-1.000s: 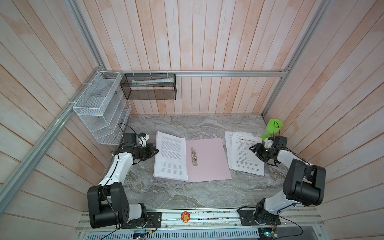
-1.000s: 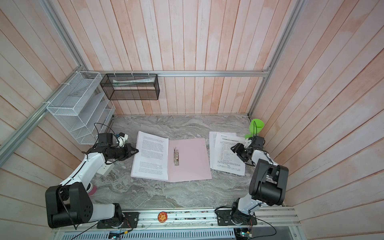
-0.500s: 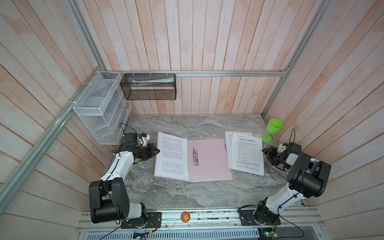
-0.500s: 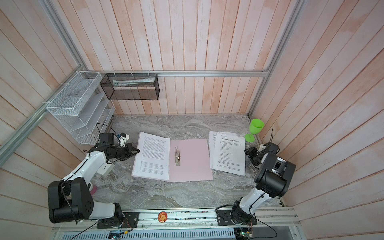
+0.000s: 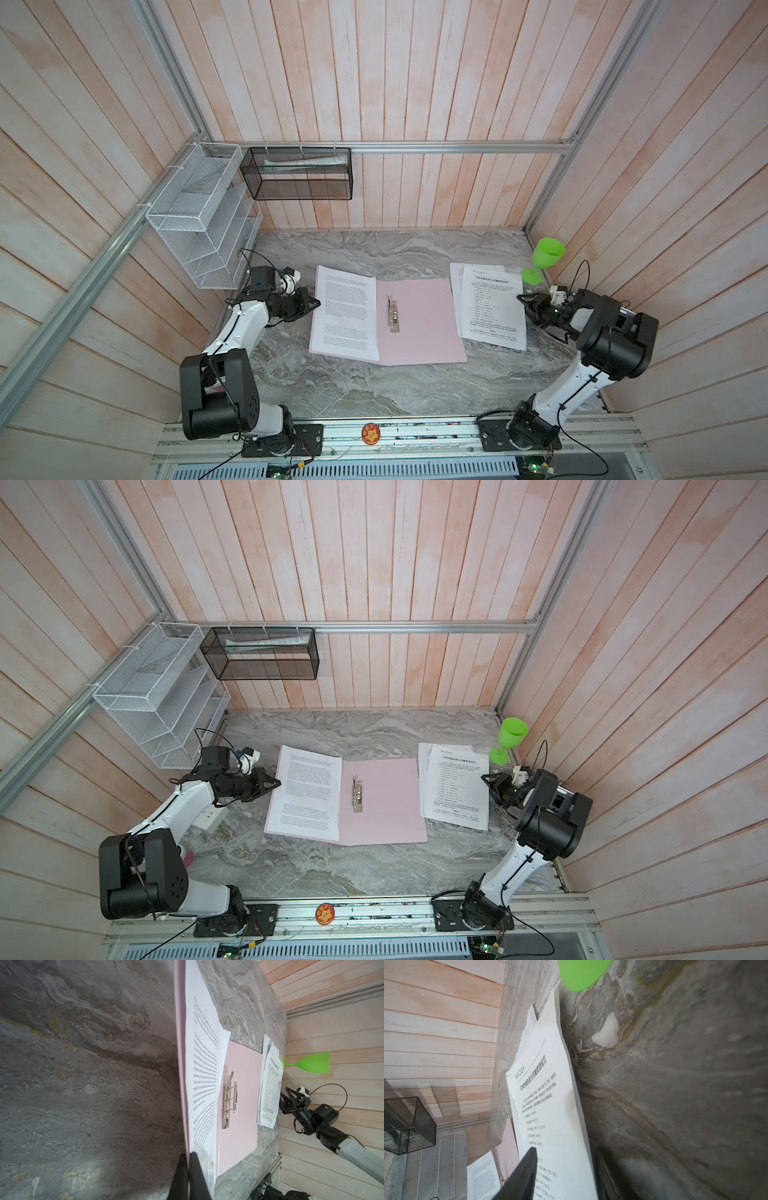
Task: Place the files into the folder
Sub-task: 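Grasp the top XDOF-headed sheet's edge with the right gripper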
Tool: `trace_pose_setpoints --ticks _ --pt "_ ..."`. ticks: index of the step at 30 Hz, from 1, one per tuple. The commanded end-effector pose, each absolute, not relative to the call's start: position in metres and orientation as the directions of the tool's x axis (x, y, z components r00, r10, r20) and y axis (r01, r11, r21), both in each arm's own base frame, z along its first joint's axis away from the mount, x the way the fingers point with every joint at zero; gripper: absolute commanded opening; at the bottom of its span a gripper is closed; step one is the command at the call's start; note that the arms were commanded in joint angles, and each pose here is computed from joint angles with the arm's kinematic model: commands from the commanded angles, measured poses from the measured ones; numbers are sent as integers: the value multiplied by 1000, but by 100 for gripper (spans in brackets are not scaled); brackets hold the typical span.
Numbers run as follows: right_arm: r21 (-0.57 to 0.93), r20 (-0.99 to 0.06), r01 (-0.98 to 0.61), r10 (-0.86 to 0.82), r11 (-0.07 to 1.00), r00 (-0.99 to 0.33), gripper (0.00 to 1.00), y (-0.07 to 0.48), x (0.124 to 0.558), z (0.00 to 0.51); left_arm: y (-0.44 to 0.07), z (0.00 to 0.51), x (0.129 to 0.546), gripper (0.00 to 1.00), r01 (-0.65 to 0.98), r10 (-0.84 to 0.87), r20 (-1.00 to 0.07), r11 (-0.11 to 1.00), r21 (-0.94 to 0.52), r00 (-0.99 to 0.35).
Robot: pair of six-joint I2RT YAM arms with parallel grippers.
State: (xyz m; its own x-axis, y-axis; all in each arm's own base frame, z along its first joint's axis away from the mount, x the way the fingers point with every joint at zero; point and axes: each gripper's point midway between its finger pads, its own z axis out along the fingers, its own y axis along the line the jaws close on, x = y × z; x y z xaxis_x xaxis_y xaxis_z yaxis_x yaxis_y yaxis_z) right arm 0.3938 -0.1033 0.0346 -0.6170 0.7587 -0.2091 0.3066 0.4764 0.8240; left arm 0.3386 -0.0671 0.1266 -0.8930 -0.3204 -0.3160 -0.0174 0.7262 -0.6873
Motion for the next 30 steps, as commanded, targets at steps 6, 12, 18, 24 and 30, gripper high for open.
trace_pose_setpoints --ticks 6,12,18,24,30 --pt "829 -130 329 728 453 -673 40 -74 390 15 -68 125 338 0 -16 -321 -310 718 -696 -895" --pt "847 -123 307 723 433 -680 36 -69 392 19 -68 126 338 0 -12 -318 -316 720 -693 -894" --pt "848 -128 283 690 449 -712 22 -53 395 23 -68 125 338 0 -14 -319 -313 720 -694 -895" --pt "832 -137 302 700 465 -701 0 -55 397 28 -67 124 338 0 -17 -317 -312 725 -689 -896" --pt "787 -241 306 723 536 -648 0 -66 396 72 -65 124 337 0 -20 -316 -319 737 -676 -894"
